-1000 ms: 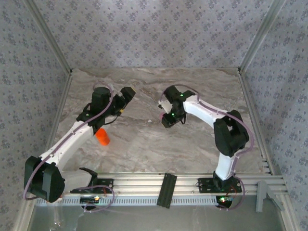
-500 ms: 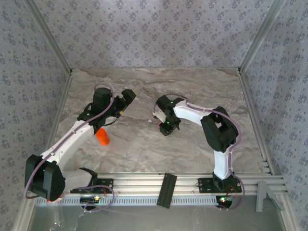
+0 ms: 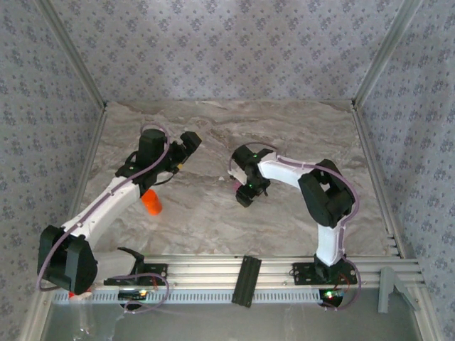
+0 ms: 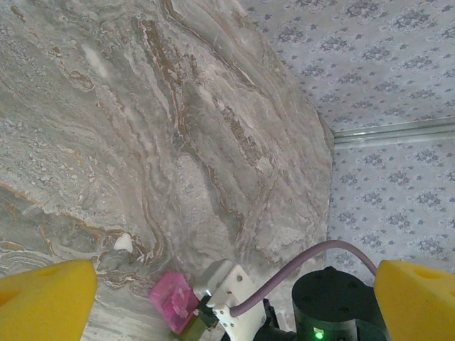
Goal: Sort the pills into containers
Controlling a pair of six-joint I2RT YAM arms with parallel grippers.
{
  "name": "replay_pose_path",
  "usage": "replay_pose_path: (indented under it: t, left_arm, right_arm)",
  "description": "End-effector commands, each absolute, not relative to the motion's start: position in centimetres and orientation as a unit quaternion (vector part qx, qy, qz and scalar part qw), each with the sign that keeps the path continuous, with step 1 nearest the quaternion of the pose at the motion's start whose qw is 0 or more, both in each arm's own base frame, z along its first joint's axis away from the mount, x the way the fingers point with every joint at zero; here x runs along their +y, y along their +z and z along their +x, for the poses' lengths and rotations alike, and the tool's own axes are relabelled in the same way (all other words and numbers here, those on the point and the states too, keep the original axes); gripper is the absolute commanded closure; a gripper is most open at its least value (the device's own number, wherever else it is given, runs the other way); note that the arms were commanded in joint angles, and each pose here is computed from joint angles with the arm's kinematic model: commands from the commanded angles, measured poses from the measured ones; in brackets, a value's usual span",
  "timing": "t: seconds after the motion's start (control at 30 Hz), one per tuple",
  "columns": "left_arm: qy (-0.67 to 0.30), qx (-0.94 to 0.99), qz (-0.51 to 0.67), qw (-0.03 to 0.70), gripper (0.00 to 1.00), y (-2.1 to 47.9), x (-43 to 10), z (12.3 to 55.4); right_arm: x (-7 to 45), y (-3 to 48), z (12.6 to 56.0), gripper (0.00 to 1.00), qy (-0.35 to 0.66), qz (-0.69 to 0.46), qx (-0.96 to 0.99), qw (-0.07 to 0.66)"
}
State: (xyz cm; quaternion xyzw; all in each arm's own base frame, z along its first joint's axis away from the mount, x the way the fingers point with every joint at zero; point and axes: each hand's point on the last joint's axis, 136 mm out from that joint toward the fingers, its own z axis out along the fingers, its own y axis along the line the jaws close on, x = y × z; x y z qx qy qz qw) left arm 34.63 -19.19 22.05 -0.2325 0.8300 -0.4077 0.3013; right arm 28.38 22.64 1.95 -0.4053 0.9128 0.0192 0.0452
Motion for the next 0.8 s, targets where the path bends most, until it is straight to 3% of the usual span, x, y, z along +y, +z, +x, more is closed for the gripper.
replay_pose_path:
  t: [0.0, 0.33, 0.5, 0.77]
  left_arm:
    - [-0.421, 0.824, -0.222, 0.307, 0.00, 23.3, -19.9, 35.2]
    - [-0.417, 0.831, -0.207, 0.304, 0.00, 23.1, -20.9, 35.3]
    - [-0.410, 0.839, -0.192, 0.301, 0.00, 23.2, -21.1, 35.1]
    - [-0.361, 0.885, -0.111, 0.272, 0.00, 21.0, -22.0, 32.9]
  right_arm:
    - [19.8, 2.1, 28.2, 0.27, -0.025, -0.378, 0.925, 0.028]
    - [18.3, 3.4, 31.1, 0.28, -0.020, -0.317, 0.947, 0.054]
    - [18.5, 5.5, 30.2, 0.28, 0.018, -0.303, 0.952, 0.047]
    - [18.0, 9.7, 30.2, 0.30, 0.145, -0.129, 0.976, 0.096]
